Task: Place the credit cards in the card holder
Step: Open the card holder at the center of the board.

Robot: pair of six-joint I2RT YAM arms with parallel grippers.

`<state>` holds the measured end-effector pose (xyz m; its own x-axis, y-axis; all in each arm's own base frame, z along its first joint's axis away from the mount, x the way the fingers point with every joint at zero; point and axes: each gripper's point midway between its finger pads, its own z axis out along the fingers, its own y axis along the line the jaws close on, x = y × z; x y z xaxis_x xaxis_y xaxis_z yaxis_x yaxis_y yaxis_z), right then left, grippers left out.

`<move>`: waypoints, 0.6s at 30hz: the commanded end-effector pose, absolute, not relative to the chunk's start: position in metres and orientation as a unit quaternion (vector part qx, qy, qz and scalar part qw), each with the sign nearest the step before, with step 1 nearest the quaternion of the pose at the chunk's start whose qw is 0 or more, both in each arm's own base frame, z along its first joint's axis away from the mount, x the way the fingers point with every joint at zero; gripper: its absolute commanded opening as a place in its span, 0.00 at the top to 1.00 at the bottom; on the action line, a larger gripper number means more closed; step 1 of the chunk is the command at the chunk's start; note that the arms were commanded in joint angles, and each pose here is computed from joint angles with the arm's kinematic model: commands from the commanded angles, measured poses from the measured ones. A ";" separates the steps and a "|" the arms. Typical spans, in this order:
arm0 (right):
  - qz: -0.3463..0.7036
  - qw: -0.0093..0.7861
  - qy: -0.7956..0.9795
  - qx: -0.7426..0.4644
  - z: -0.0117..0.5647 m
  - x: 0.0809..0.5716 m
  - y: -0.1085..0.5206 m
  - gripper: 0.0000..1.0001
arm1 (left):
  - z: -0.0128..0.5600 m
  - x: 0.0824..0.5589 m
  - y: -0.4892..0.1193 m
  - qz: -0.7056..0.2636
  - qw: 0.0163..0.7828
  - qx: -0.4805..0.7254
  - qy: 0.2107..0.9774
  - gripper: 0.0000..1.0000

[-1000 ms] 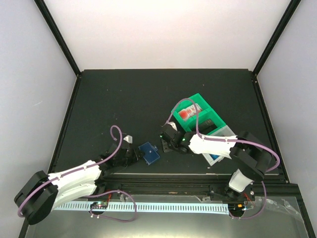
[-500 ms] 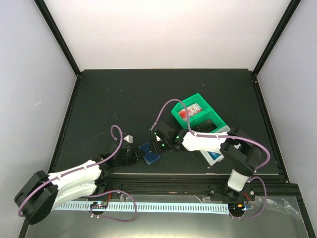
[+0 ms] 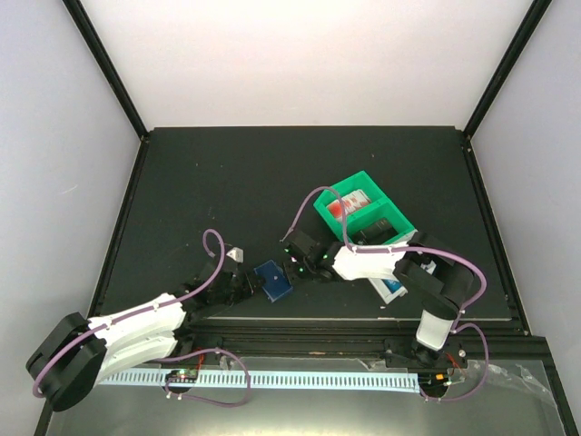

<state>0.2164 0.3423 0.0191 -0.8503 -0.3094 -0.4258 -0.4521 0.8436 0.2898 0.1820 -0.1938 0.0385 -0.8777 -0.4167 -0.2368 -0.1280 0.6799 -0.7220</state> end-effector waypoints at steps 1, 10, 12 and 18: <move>0.226 0.188 0.936 -0.194 0.021 0.218 0.354 0.79 | 0.049 0.187 -0.197 -0.371 0.206 -0.142 0.894 0.97; 0.246 0.190 0.929 -0.202 0.024 0.219 0.365 0.83 | 0.048 0.186 -0.198 -0.370 0.204 -0.137 0.896 0.92; 0.252 0.193 0.926 -0.203 0.028 0.219 0.366 0.87 | 0.047 0.185 -0.198 -0.369 0.201 -0.137 0.897 0.90; 0.237 0.219 0.926 -0.198 0.053 0.224 0.356 0.99 | 0.048 0.187 -0.196 -0.357 0.203 -0.137 0.902 0.71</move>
<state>0.2180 0.3586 0.0262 -0.8471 -0.2862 -0.4479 -0.4640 0.8092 0.3605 0.1793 -0.1915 0.0347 -0.8841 -0.4010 -0.2399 -0.1250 0.6976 -0.7055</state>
